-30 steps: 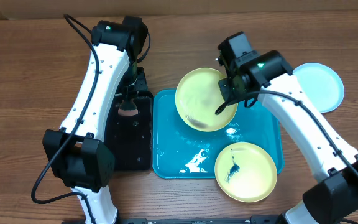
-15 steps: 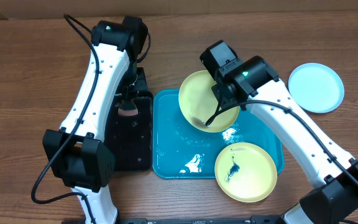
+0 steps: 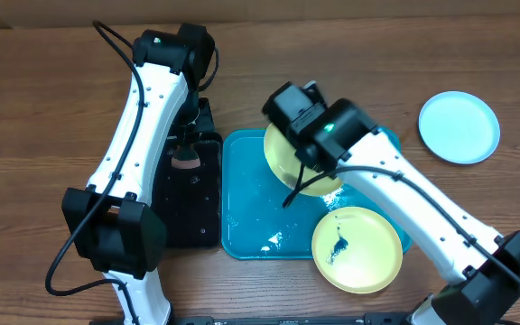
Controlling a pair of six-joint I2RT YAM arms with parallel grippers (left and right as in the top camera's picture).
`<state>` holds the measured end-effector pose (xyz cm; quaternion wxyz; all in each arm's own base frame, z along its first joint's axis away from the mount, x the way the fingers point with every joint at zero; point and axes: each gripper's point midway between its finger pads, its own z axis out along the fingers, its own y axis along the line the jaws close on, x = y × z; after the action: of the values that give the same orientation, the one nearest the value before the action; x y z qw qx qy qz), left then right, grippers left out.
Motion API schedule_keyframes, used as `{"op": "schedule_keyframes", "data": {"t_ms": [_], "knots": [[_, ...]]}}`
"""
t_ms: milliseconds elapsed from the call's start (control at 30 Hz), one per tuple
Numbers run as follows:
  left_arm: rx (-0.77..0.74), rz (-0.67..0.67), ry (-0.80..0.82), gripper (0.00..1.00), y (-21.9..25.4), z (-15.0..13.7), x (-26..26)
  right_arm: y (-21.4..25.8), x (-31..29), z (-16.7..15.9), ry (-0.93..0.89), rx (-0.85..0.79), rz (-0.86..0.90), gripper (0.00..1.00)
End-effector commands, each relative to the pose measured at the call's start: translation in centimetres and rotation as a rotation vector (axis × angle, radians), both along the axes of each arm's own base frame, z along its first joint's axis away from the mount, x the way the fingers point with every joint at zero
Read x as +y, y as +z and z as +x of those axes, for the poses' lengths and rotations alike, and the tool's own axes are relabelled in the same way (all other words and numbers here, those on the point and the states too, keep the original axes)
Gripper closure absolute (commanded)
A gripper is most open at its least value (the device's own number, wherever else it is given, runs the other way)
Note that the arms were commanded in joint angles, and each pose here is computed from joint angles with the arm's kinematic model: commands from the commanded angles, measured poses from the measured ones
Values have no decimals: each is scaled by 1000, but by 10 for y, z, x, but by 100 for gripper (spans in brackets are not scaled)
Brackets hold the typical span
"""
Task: Clean dirty plates on tray and stack at the side
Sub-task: 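Lift the yellow plate with the right gripper and carry it rightward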
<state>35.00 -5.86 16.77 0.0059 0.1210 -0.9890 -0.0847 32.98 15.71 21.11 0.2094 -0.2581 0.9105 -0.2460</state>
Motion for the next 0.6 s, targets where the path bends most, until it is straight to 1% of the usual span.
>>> {"op": "schedule_keyframes", "data": {"t_ms": [0,200,567], "knots": [[-44,2,-20,96,14,1,3,41,0,2,14,-161,-63,96],[-43,2,-33,96,14,1,3,58,6,-8,67,-237,-188,96],[-52,0,-42,96,14,4,4,79,4,-9,82,-335,-307,96]]}}
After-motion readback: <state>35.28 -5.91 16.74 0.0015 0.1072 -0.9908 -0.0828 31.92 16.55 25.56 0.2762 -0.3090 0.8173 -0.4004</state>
